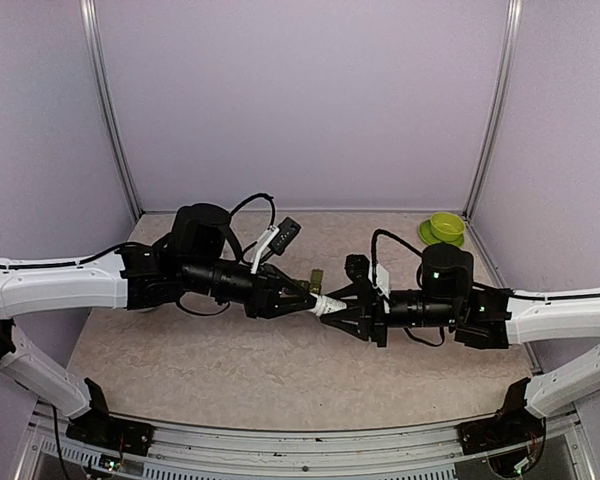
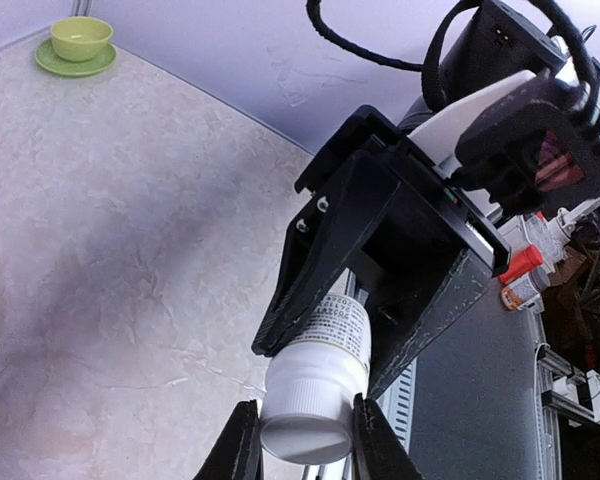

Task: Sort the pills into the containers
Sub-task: Screw the lid of the pill bottle onto the pill bottle.

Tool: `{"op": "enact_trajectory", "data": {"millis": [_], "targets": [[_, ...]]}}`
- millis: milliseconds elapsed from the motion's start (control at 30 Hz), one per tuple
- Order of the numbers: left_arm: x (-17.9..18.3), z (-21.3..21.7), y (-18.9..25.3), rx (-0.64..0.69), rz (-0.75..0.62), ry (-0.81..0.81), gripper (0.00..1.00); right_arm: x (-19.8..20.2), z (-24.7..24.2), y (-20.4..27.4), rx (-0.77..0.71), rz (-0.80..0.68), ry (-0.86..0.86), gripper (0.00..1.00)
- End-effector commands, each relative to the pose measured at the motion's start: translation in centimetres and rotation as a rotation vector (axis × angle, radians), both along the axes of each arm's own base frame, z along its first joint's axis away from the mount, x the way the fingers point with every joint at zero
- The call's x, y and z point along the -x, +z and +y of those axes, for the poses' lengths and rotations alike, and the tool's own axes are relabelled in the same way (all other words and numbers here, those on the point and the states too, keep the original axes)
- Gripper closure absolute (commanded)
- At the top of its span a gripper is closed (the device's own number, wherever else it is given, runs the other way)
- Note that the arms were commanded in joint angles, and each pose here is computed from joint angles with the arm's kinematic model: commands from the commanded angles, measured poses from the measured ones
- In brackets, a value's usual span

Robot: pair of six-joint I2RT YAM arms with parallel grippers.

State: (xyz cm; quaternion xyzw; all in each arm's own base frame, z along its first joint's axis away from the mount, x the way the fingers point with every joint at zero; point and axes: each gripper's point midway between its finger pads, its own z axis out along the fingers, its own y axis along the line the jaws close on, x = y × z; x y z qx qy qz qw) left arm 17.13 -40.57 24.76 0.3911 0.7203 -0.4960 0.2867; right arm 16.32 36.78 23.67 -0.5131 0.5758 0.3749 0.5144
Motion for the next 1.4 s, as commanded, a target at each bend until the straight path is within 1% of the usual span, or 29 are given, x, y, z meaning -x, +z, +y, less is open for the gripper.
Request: {"op": "enact_trajectory", "data": {"millis": [0, 133, 233, 400, 433, 467, 500, 533, 600, 667, 700, 767, 800, 833, 933, 1033, 1100, 1267, 1367], "targets": [[4.0, -1.7, 2.9, 0.077, -0.131, -0.153, 1.00, -0.9, 1.4, 5.4, -0.163, 0.122, 0.022, 0.73], [5.5, -1.5, 3.6, 0.099, -0.200, -0.216, 1.00, -0.3, 2.0, 5.1, -0.153, 0.246, 0.083, 0.73], [6.9, -1.2, 4.1, 0.122, -0.245, -0.273, 1.00, -0.1, 2.1, 5.6, -0.160, 0.311, 0.114, 0.72], [8.2, -0.7, 4.5, 0.148, -0.282, -0.320, 1.00, 0.7, 1.8, 6.7, -0.191, 0.414, 0.189, 0.72], [8.4, -0.7, 4.6, 0.154, -0.288, -0.325, 0.97, 0.8, 1.8, 6.7, -0.189, 0.440, 0.206, 0.72], [8.6, -0.6, 4.6, 0.157, -0.291, -0.327, 0.92, 0.9, 1.9, 6.7, -0.186, 0.464, 0.219, 0.72], [8.5, -0.5, 4.7, 0.161, -0.295, -0.322, 0.82, 1.1, 2.0, 6.7, -0.182, 0.475, 0.234, 0.72], [8.4, -0.4, 5.0, 0.166, -0.302, -0.304, 0.68, 1.2, 2.0, 6.6, -0.177, 0.478, 0.243, 0.72], [7.7, 0.0, 5.7, 0.176, -0.311, -0.250, 0.51, 1.2, 1.7, 6.3, -0.164, 0.452, 0.230, 0.71], [6.5, 0.5, 6.5, 0.191, -0.297, -0.171, 0.29, 0.8, 1.2, 5.9, -0.144, 0.377, 0.187, 0.71], [6.1, 0.7, 6.8, 0.196, -0.290, -0.150, 0.23, 0.6, 0.9, 6.0, -0.138, 0.329, 0.164, 0.71], [4.5, 1.3, 7.0, 0.195, -0.230, -0.085, 0.09, 0.2, 0.0, 6.2, -0.133, 0.229, 0.114, 0.71], [3.6, 1.6, 6.9, 0.185, -0.198, -0.048, 0.03, -0.2, -0.4, 6.1, -0.122, 0.191, 0.079, 0.71], [2.6, 1.8, 6.6, 0.173, -0.159, -0.013, 0.02, -0.4, -0.8, 6.0, -0.112, 0.149, 0.062, 0.71], [-0.3, 2.6, 5.4, 0.130, -0.021, 0.096, 0.01, -0.8, -1.7, 5.7, -0.082, 0.049, 0.021, 0.71], [-1.8, 3.1, 3.7, 0.106, 0.098, 0.138, 0.01, -1.0, -2.1, 5.2, -0.040, -0.051, -0.016, 0.71], [-2.0, 3.1, 3.4, 0.115, 0.138, 0.133, 0.01, -1.0, -2.0, 4.5, -0.002, -0.114, -0.039, 0.71], [-1.4, 2.3, 4.5, 0.170, 0.215, 0.079, 0.02, -1.0, -1.2, 3.0, 0.112, -0.255, -0.101, 0.71], [-1.3, 1.6, 4.2, 0.173, 0.262, 0.054, 0.05, -0.9, -0.5, 2.2, 0.153, -0.299, -0.129, 0.71]]}}
